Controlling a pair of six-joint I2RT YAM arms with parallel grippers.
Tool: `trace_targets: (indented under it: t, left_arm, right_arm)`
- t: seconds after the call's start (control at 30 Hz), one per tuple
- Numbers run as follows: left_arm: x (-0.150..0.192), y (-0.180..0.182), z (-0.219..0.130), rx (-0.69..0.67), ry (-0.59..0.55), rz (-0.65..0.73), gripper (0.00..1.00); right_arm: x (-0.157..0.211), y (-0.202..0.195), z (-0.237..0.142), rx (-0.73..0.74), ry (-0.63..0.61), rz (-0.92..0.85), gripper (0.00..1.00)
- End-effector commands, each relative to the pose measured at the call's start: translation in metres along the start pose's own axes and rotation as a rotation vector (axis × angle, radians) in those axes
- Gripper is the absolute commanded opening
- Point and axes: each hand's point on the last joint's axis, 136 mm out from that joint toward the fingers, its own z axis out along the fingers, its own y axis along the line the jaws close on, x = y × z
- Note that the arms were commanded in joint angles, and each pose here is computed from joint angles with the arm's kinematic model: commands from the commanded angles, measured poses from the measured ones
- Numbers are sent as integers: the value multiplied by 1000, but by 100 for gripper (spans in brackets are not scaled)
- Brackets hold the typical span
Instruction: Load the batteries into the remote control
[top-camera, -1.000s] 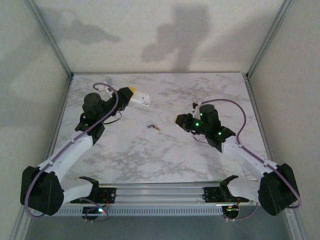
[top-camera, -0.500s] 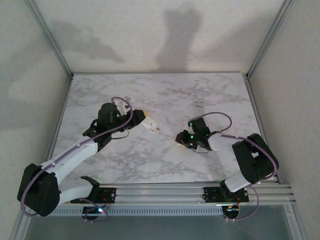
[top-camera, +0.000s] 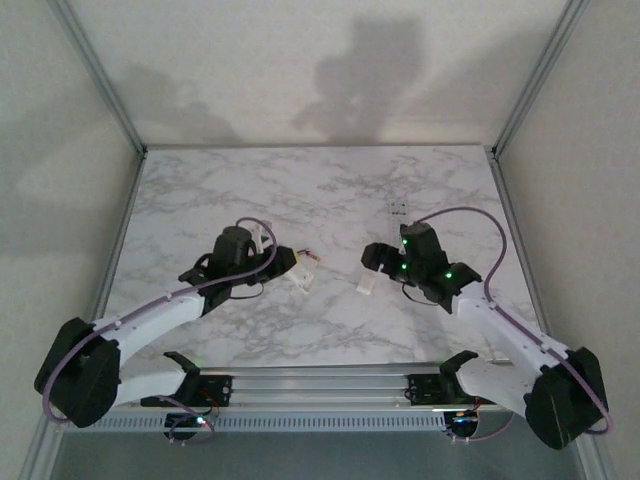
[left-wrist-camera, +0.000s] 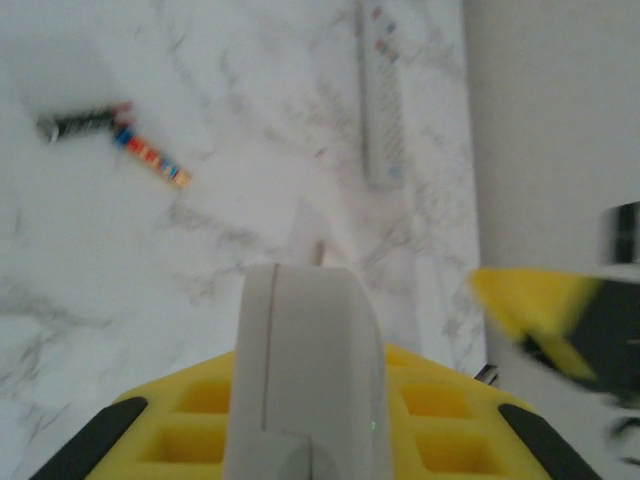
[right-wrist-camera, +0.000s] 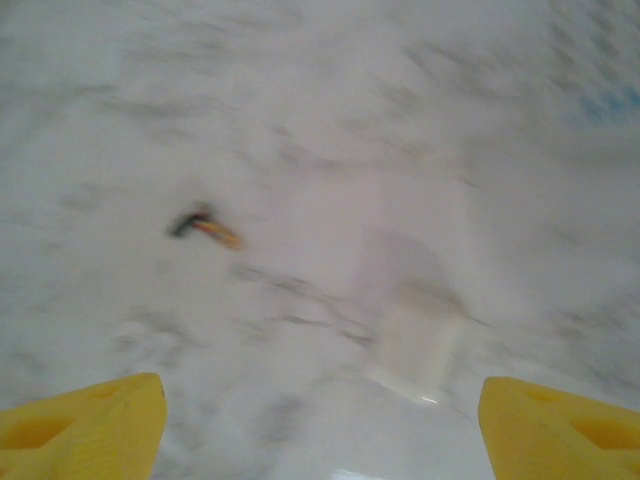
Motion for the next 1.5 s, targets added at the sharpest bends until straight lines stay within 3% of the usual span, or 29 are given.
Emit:
trace_targets:
  t: [0.0, 0.13, 0.23, 0.3, 0.4, 0.47, 0.6, 0.73, 0.9, 1.07, 1.23, 1.3, 1.4, 1.47]
  left_arm:
    - [26, 23, 20, -81, 102, 39, 0]
    - [65, 38, 41, -104, 301, 62, 0]
    - [62, 46, 45, -128, 277, 62, 0]
    - [56, 51, 47, -160, 241, 45, 0]
    - [46, 62, 46, -203, 147, -30, 9]
    - [39, 77, 40, -256, 55, -114, 16]
    - [27, 105, 19, -322, -141, -308, 18]
    - [27, 107, 8, -251, -217, -418, 37]
    - [24, 107, -7, -272, -256, -429, 60]
    - [6, 106, -47, -319, -396, -411, 82]
    - [-12, 93, -88, -343, -496, -283, 91]
    - [-16, 89, -93, -361, -478, -215, 92]
    - [-21, 96, -89, -445, -355, -113, 92]
    - [-28, 108, -89, -529, -286, -86, 92]
  right_arm:
    - [-4, 37, -12, -125, 7, -198, 82]
    - [0, 35, -7, -117, 26, -198, 81]
    - [4, 31, -4, -108, 43, -179, 81]
    - [8, 29, -3, -101, 54, -161, 81]
    - [11, 27, -2, -106, 59, -138, 81]
    - [11, 27, -1, -106, 58, -130, 81]
    - [11, 30, 2, -113, 66, -129, 81]
    - [11, 32, 7, -114, 81, -125, 81]
    - [11, 36, 10, -119, 97, -122, 81]
    - [5, 38, 6, -116, 75, -142, 81]
    - [13, 54, 9, -130, 124, -249, 81]
    - [26, 65, 16, -129, 177, -282, 80]
    - [55, 91, 31, -132, 243, -328, 79]
    - [80, 112, 41, -137, 253, -449, 80]
